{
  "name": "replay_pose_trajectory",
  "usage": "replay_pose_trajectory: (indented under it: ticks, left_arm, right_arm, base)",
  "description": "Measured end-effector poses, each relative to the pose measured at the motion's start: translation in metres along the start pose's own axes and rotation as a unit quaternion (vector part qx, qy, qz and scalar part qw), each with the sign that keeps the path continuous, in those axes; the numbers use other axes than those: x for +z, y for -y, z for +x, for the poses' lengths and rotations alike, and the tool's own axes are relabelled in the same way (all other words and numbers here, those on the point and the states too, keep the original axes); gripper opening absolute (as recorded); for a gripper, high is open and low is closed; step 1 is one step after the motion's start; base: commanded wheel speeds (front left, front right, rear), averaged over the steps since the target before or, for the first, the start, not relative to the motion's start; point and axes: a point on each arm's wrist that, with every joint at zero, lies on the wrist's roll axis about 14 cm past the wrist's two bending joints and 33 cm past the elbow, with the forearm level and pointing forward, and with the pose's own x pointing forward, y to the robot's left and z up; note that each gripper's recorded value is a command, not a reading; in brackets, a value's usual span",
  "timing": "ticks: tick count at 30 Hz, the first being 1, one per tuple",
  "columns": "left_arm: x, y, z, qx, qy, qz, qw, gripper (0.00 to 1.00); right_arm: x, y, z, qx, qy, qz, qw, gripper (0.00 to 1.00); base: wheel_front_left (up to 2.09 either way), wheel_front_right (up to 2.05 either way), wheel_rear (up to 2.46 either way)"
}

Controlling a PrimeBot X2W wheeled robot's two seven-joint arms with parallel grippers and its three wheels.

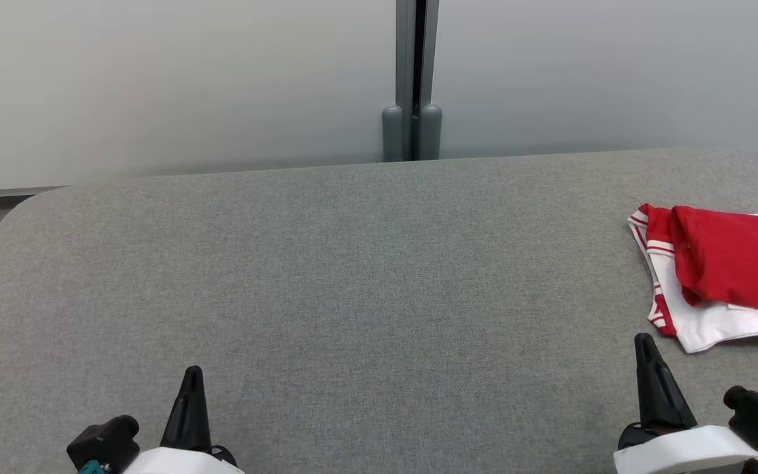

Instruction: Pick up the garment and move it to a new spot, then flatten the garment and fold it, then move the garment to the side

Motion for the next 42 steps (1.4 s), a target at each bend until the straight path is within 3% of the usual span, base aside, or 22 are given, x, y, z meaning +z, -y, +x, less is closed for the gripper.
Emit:
replay_pose_trajectory:
  ticks: [20, 42]
  left_arm:
    - [0.007, -0.006, 0.011, 0.005, -0.016, -0.147, 0.989, 0.0]
    - [0.019, -0.007, 0.021, -0.005, -0.019, -0.281, 0.959, 0.0]
  right_arm:
    - [0.01, 0.016, 0.005, -0.036, 0.008, 0.152, 0.988, 0.0]
    - [0.02, 0.026, 0.01, -0.051, 0.019, 0.29, 0.955, 0.0]
  base:
    - [0.0, 0.0, 0.0]
    - [0.0, 0.0, 0.0]
